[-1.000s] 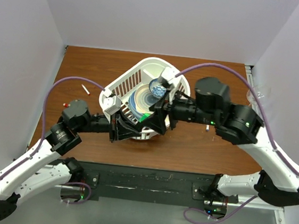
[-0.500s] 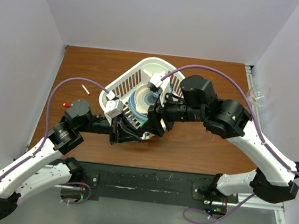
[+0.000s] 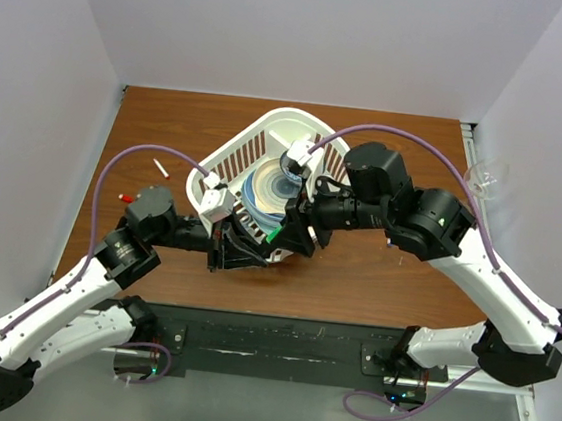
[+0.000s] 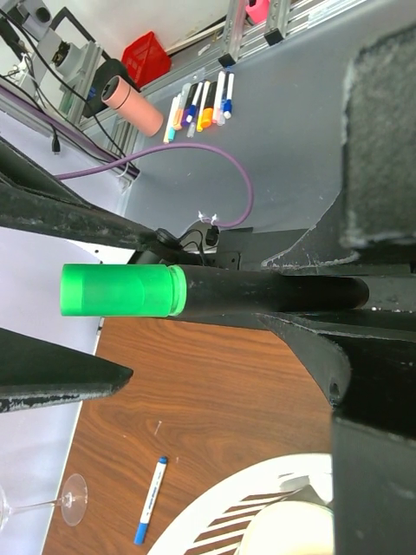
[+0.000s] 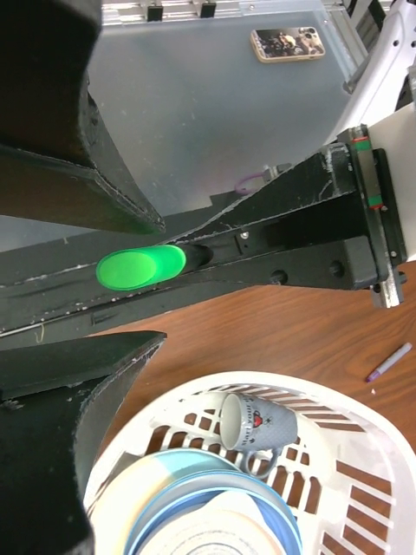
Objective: Insert the pens into the pen caps
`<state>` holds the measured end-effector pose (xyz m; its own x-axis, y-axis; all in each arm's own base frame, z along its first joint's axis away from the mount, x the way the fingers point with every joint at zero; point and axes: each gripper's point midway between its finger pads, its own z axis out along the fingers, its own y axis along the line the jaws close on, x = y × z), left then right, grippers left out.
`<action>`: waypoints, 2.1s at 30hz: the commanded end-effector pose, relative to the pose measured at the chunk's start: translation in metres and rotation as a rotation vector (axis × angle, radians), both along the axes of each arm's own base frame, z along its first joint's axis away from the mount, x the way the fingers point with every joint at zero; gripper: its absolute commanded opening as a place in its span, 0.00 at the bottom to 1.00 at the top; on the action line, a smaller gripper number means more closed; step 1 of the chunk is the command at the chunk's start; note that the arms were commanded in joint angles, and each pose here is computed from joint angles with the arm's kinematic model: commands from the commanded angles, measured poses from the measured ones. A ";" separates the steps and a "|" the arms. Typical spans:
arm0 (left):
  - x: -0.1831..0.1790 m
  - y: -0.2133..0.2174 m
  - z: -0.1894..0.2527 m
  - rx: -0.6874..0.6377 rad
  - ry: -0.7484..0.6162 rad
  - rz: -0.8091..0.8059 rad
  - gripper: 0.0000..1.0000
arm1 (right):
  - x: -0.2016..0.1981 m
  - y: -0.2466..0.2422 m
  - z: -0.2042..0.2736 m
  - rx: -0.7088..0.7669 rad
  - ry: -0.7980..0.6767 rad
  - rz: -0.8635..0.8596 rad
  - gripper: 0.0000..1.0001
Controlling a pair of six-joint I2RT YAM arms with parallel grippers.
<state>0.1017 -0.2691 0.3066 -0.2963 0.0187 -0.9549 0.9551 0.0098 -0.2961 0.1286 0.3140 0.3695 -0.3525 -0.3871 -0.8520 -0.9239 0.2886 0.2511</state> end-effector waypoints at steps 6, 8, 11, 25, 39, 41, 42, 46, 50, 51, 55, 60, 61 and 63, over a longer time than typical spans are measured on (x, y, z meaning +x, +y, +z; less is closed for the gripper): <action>0.001 -0.003 0.008 -0.035 -0.050 -0.024 0.00 | -0.019 -0.001 -0.001 0.050 0.043 0.091 0.28; 0.002 -0.005 0.010 -0.044 -0.047 -0.027 0.00 | -0.026 0.004 -0.012 0.059 0.089 0.124 0.09; 0.008 -0.007 0.015 -0.060 -0.069 -0.010 0.00 | -0.035 0.006 -0.033 0.049 0.159 0.153 0.00; 0.056 -0.018 0.038 -0.011 -0.201 0.081 0.00 | -0.075 -0.011 -0.128 -0.120 0.446 0.241 0.00; 0.077 -0.025 0.067 -0.146 -0.209 0.116 0.00 | -0.088 0.014 -0.154 -0.089 0.531 0.220 0.00; 0.081 -0.021 0.067 -0.149 -0.202 0.117 0.00 | -0.101 0.019 -0.156 -0.097 0.533 0.278 0.00; 0.080 -0.020 0.065 -0.139 -0.203 0.103 0.00 | -0.105 0.018 -0.157 -0.108 0.541 0.295 0.00; 0.077 -0.010 0.066 -0.148 -0.208 0.061 0.00 | -0.118 0.013 -0.164 -0.131 0.574 0.341 0.00; 0.072 -0.009 0.062 -0.151 -0.217 0.037 0.00 | -0.132 0.013 -0.164 -0.135 0.600 0.419 0.00; 0.072 -0.008 0.062 -0.150 -0.219 0.034 0.00 | -0.134 0.011 -0.167 -0.162 0.604 0.414 0.00; 0.067 -0.009 0.062 -0.136 -0.243 -0.005 0.00 | -0.139 0.012 -0.173 -0.215 0.606 0.444 0.00; 0.068 -0.002 0.056 -0.079 -0.283 0.032 0.00 | -0.143 0.011 -0.177 -0.250 0.638 0.436 0.00; 0.068 -0.001 0.058 -0.078 -0.289 0.048 0.00 | -0.144 0.010 -0.182 -0.268 0.642 0.427 0.00; 0.071 0.002 0.059 -0.062 -0.293 0.070 0.00 | -0.143 0.008 -0.190 -0.303 0.634 0.395 0.00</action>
